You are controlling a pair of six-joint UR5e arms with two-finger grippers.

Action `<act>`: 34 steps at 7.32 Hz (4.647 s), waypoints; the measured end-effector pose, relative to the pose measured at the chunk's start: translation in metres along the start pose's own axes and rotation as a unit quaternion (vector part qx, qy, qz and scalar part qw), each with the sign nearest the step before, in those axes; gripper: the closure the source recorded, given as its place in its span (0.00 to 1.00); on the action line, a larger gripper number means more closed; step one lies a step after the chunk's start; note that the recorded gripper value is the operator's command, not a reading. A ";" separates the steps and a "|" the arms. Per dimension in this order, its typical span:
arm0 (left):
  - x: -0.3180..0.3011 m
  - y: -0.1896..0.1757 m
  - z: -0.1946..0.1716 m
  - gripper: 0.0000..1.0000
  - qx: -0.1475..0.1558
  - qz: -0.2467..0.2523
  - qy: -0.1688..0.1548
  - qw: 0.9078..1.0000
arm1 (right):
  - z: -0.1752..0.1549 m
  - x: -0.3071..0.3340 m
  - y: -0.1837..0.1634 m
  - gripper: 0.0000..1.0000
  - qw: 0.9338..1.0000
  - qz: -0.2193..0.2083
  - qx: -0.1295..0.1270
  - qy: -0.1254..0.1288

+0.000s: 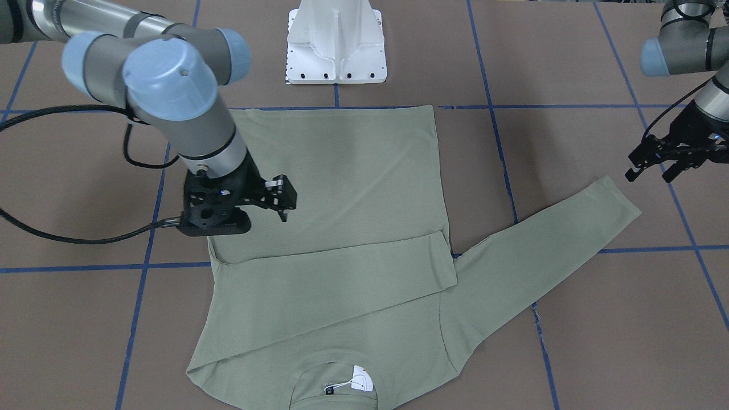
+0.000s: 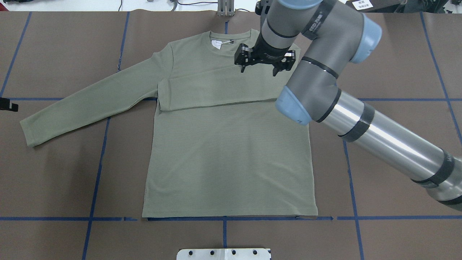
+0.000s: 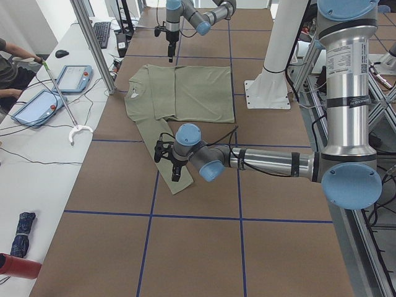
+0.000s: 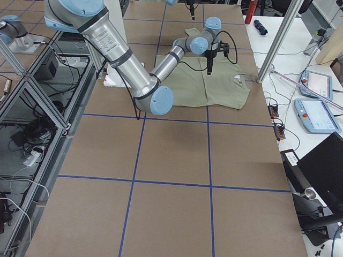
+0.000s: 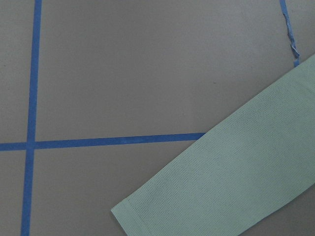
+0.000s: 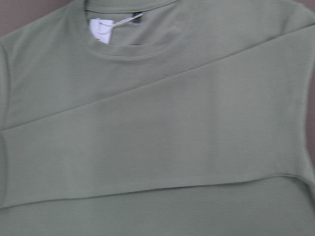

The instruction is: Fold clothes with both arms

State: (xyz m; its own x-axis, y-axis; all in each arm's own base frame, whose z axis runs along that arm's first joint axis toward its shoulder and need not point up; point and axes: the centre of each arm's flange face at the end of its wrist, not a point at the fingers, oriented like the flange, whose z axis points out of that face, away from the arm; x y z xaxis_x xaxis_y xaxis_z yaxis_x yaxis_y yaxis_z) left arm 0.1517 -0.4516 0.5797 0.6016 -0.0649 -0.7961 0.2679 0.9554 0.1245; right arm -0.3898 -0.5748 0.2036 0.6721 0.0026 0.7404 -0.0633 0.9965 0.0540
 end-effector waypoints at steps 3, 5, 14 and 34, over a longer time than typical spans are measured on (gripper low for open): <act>0.013 0.036 0.054 0.00 0.013 -0.056 -0.048 0.997 | -0.006 0.107 0.016 0.00 0.997 -0.058 -0.018 0.041; -0.001 0.040 0.071 0.00 0.018 -0.062 -0.063 0.996 | -0.004 0.119 0.019 0.00 0.997 -0.068 -0.021 0.045; -0.021 0.044 0.086 0.15 0.012 -0.067 -0.083 0.994 | -0.006 0.119 0.020 0.00 0.997 -0.066 -0.031 0.031; 0.171 -0.031 0.041 1.00 0.003 -0.061 -0.037 0.997 | -0.029 0.208 0.038 0.00 0.999 -0.016 -0.038 0.028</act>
State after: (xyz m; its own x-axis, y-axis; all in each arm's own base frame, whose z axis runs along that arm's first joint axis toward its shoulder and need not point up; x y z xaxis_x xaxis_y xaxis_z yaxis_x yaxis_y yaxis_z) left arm 0.2769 -0.5040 0.4644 0.6175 -0.2027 -0.7600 0.3480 0.9369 0.0329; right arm -0.2311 -0.5339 0.3400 0.7136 -0.0260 0.7001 0.0133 0.9996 0.0235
